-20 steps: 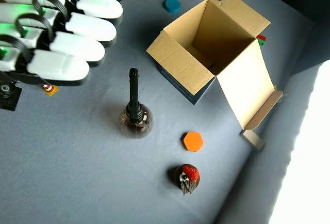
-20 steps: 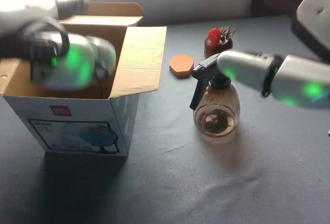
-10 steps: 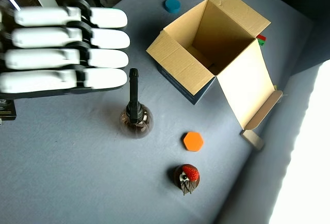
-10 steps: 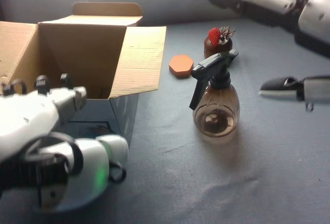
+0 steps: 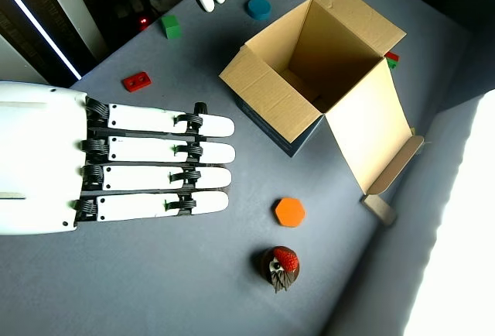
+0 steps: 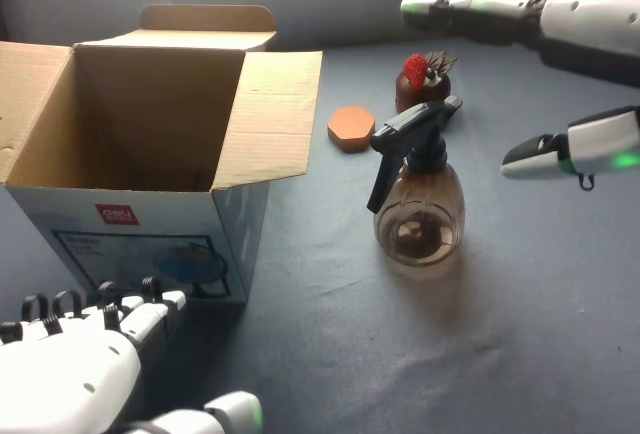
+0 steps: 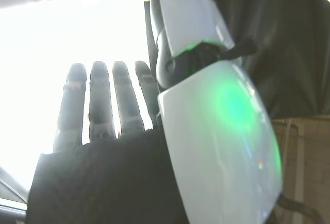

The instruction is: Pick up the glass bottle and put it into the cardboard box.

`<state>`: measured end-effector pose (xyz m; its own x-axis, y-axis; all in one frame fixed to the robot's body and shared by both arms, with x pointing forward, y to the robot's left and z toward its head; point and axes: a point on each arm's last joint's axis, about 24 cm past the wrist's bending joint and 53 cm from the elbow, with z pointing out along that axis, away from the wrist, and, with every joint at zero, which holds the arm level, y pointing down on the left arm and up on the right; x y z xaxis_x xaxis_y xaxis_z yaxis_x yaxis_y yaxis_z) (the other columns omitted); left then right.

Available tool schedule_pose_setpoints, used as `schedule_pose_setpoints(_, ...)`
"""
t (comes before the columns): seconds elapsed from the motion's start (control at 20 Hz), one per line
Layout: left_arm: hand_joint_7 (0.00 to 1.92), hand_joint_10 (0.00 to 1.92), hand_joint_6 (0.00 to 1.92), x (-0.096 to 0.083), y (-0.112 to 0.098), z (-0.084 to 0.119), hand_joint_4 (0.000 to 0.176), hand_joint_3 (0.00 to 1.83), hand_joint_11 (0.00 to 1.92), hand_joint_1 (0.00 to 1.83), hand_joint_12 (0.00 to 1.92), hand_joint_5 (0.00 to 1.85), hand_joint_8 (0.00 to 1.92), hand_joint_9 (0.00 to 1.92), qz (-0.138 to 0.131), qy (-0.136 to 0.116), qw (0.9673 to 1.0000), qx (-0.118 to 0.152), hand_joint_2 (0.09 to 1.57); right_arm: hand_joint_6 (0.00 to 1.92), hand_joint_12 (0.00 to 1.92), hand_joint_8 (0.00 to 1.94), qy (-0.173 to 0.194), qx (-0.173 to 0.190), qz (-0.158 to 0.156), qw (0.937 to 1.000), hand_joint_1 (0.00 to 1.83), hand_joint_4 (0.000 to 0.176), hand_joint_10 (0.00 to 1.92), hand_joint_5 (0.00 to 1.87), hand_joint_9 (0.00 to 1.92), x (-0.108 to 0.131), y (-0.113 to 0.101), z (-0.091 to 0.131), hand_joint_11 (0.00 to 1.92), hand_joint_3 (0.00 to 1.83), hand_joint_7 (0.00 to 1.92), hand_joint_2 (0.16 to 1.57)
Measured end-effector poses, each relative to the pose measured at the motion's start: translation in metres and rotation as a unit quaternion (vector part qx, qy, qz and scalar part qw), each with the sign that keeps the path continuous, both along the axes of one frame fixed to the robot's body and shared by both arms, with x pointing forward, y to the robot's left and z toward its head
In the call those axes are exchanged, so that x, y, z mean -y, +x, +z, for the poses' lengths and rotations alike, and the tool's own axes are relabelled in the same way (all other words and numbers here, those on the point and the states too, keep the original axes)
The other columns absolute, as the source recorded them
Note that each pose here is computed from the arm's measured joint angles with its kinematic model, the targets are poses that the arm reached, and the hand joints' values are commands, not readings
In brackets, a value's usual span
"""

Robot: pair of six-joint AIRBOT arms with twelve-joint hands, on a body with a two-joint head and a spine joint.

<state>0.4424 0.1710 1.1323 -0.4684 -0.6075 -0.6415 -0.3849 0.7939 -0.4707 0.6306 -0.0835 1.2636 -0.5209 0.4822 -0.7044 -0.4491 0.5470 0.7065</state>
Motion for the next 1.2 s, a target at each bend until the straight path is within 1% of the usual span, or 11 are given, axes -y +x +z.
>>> schedule_pose_setpoints(0.1, 0.04, 0.0, 0.0, 0.0, 0.006, -0.012, 0.031, 0.0, 0.0, 0.0, 0.19, 0.01, 0.0, 0.04, 0.004, -0.009, 0.9999, -0.001, 1.29, 0.0, 0.0, 0.0, -0.024, -0.003, 0.001, 0.9997, 1.23, 0.0, 0.0, 0.0, 0.0, -0.004, 0.003, -0.01, 0.0, 0.0, 0.0, 1.03)
schedule_pose_setpoints(0.2, 0.04, 0.0, 0.0, 0.011, 0.009, -0.024, 0.031, 0.0, 0.0, 0.01, 0.21, 0.02, 0.0, 0.04, -0.009, -0.02, 0.9997, -0.004, 1.29, 0.0, 0.0, 0.0, -0.04, -0.018, -0.001, 0.9991, 1.24, 0.0, 0.0, 0.0, 0.0, -0.009, 0.008, -0.022, 0.0, 0.0, 0.0, 1.02)
schedule_pose_setpoints(0.3, 0.04, 0.0, 0.0, 0.025, 0.01, -0.039, 0.031, 0.0, 0.0, 0.01, 0.21, 0.02, 0.0, 0.05, -0.022, -0.043, 0.9988, -0.012, 1.29, 0.0, 0.0, 0.0, -0.041, -0.031, -0.001, 0.9987, 1.24, 0.0, 0.0, 0.0, 0.0, -0.012, 0.011, -0.029, 0.0, 0.0, 0.0, 1.02)
schedule_pose_setpoints(0.4, 0.04, 0.0, 0.01, 0.037, 0.009, -0.05, 0.031, 0.0, 0.0, 0.01, 0.21, 0.03, 0.0, 0.05, -0.035, -0.055, 0.9977, -0.021, 1.29, 0.0, 0.0, 0.0, -0.039, -0.036, -0.004, 0.9986, 1.24, 0.0, 0.0, 0.0, 0.0, -0.013, 0.017, -0.031, 0.0, 0.0, 0.0, 1.01)
schedule_pose_setpoints(0.5, 0.04, 0.0, 0.01, 0.046, 0.013, -0.057, 0.031, 0.0, 0.0, 0.01, 0.21, 0.03, 0.0, 0.04, -0.05, -0.056, 0.997, -0.019, 1.29, 0.0, 0.0, 0.0, -0.044, -0.043, -0.003, 0.9981, 1.25, 0.0, 0.0, 0.0, 0.0, -0.019, 0.022, -0.036, 0.0, 0.0, 0.0, 1.01)
schedule_pose_setpoints(0.55, 0.04, 0.0, 0.01, 0.047, 0.016, -0.058, 0.031, 0.0, 0.0, 0.01, 0.21, 0.03, 0.0, 0.04, -0.051, -0.057, 0.997, -0.016, 1.29, 0.0, 0.0, 0.0, -0.047, -0.046, -0.001, 0.9978, 1.25, 0.0, 0.0, 0.0, 0.0, -0.022, 0.023, -0.039, 0.0, 0.0, 0.0, 1.01)
schedule_pose_setpoints(0.7, 0.04, 0.0, 0.0, 0.04, 0.023, -0.067, 0.031, 0.0, 0.0, 0.0, 0.21, 0.02, 0.0, 0.04, -0.046, -0.052, 0.9975, -0.011, 1.29, 0.0, 0.0, 0.0, -0.057, -0.057, 0.0, 0.9967, 1.25, 0.0, 0.0, 0.0, 0.0, -0.029, 0.028, -0.05, 0.0, 0.0, 0.0, 1.0)
schedule_pose_setpoints(0.8, 0.04, 0.0, 0.0, 0.038, 0.028, -0.069, 0.031, 0.0, 0.0, 0.0, 0.21, 0.02, 0.0, 0.04, -0.056, -0.046, 0.9974, -0.005, 1.29, 0.0, 0.0, 0.0, -0.058, -0.062, -0.001, 0.9964, 1.2, 0.0, 0.0, 0.0, 0.0, -0.03, 0.031, -0.054, 0.0, 0.0, 0.0, 1.02)
schedule_pose_setpoints(0.9, 0.04, 0.0, 0.0, 0.037, 0.034, -0.072, 0.031, 0.0, 0.0, 0.0, 0.21, 0.02, 0.0, 0.04, -0.079, -0.037, 0.9962, 0.003, 1.29, 0.0, 0.0, 0.0, -0.061, -0.066, -0.003, 0.9959, 1.19, 0.0, 0.0, 0.0, 0.0, -0.031, 0.036, -0.059, 0.0, 0.0, 0.0, 1.03)
schedule_pose_setpoints(1.1, 0.04, 0.0, 0.0, 0.031, 0.041, -0.077, 0.031, 0.0, 0.0, 0.0, 0.22, 0.03, 0.0, 0.05, -0.094, -0.029, 0.9951, 0.003, 1.29, 0.0, 0.0, 0.0, -0.064, -0.073, -0.002, 0.9953, 1.21, 0.0, 0.0, 0.0, 0.0, -0.038, 0.042, -0.066, 0.0, 0.0, 0.0, 1.03)
schedule_pose_setpoints(1.2, 0.05, 0.0, 0.01, 0.029, 0.043, -0.08, 0.03, 0.0, 0.0, 0.0, 0.22, 0.03, 0.0, 0.05, -0.091, -0.035, 0.9953, 0.001, 1.29, 0.0, 0.0, 0.0, -0.054, -0.084, -0.007, 0.9949, 1.21, 0.0, 0.0, 0.0, 0.0, -0.038, 0.047, -0.068, 0.0, 0.0, 0.0, 1.02)
